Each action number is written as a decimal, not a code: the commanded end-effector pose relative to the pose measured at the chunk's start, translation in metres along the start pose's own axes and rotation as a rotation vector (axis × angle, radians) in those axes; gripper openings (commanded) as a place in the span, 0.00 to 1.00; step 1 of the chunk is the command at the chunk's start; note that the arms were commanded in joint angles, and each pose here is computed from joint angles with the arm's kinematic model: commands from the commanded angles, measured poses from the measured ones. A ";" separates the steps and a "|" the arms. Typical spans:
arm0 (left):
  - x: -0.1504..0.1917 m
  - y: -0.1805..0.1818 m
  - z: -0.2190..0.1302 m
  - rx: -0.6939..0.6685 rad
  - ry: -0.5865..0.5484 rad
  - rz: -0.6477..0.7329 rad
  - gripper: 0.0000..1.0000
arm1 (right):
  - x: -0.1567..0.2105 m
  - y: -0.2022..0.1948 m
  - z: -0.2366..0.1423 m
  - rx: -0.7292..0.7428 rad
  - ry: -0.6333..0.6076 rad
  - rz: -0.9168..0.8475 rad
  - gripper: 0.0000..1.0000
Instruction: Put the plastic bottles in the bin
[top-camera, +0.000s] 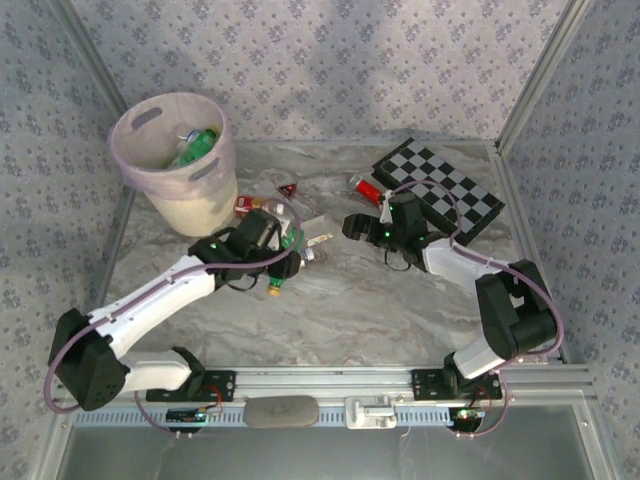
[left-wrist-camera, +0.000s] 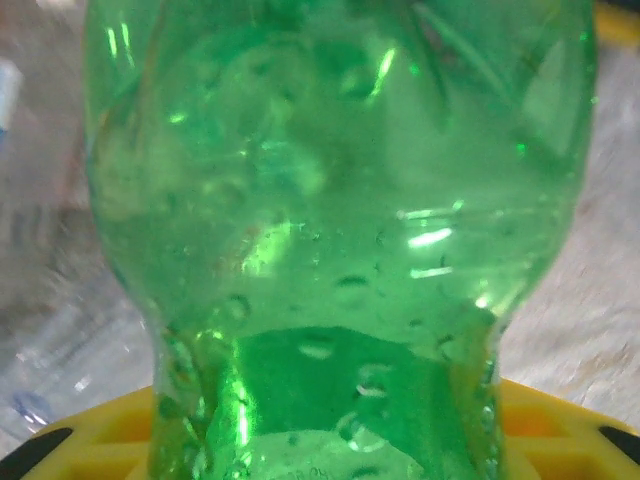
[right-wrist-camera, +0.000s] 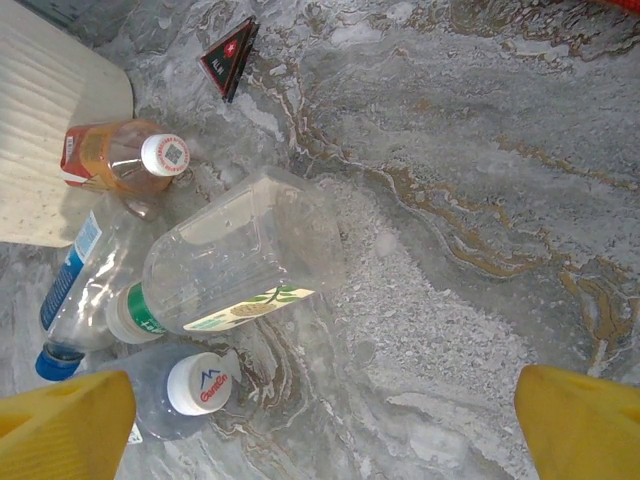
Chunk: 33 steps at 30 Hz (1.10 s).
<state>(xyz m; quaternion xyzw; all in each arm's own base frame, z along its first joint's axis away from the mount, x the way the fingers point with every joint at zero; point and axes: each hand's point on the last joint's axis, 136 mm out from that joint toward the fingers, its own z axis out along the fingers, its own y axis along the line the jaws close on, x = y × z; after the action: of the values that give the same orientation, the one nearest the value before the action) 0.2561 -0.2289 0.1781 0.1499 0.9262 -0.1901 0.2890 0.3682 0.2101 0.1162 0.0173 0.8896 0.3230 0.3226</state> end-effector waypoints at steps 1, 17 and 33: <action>-0.056 0.001 -0.031 0.009 -0.190 -0.044 0.38 | -0.007 0.012 -0.006 -0.070 -0.041 0.010 0.99; -0.241 0.076 -0.150 -0.195 -0.619 0.006 0.38 | 0.013 0.052 -0.002 -0.318 -0.001 -0.005 0.99; -0.280 0.230 -0.166 -0.532 -0.532 -0.080 0.39 | 0.021 0.060 0.003 -0.338 0.028 -0.016 0.99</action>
<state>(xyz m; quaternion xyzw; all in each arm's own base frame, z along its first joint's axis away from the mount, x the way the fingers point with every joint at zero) 0.4857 -0.0159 0.3979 -0.0250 0.8429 -0.0162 0.5373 0.3443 0.2592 0.1360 -0.0455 0.8304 0.4576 0.3145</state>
